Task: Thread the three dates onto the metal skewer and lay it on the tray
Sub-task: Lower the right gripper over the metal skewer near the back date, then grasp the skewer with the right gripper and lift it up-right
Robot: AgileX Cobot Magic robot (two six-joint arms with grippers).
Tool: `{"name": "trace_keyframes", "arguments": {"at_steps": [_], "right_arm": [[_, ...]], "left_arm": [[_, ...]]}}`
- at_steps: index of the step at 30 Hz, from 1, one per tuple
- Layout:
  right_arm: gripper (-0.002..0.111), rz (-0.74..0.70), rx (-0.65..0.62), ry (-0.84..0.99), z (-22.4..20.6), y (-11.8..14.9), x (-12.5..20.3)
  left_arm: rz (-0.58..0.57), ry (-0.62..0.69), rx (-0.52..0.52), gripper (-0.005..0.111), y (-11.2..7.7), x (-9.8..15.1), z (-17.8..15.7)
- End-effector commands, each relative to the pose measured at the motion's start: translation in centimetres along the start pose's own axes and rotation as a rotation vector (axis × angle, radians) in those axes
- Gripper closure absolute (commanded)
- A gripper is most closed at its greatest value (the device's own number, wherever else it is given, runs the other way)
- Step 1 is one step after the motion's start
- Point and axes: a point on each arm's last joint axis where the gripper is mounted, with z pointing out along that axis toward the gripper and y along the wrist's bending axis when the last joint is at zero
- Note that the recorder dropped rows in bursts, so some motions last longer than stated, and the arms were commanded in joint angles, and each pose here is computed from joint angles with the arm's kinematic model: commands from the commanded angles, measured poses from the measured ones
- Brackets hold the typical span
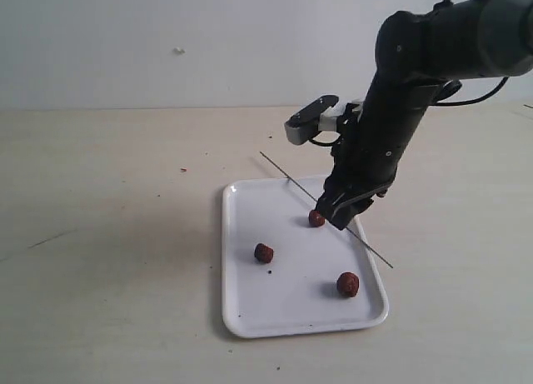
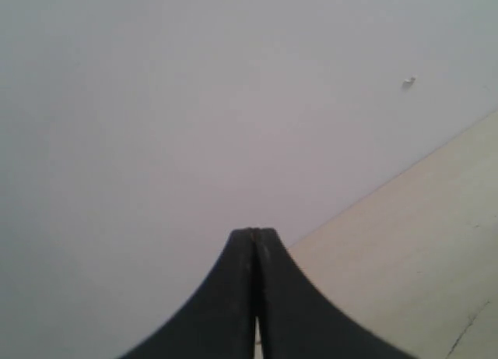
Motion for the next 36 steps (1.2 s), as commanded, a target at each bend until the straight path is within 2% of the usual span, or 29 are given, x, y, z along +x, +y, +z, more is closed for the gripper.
{"name": "trace_keyframes", "arguments": {"at_steps": [1, 18, 36], "right_arm": [[0.07, -0.007, 0.02, -0.004, 1.4, -0.5, -0.7], [0.07, 0.023, 0.082, -0.015, 3.6, -1.5, -1.0], [0.07, 0.014, 0.099, 0.053, 5.5, -2.0, -0.4]], "left_arm": [[-0.005, -0.012, -0.002, 0.107, 0.0, 0.0, -0.1], [-0.005, -0.012, -0.002, 0.107, 0.0, 0.0, -0.1], [-0.005, -0.012, -0.002, 0.107, 0.0, 0.0, -0.1]]}}
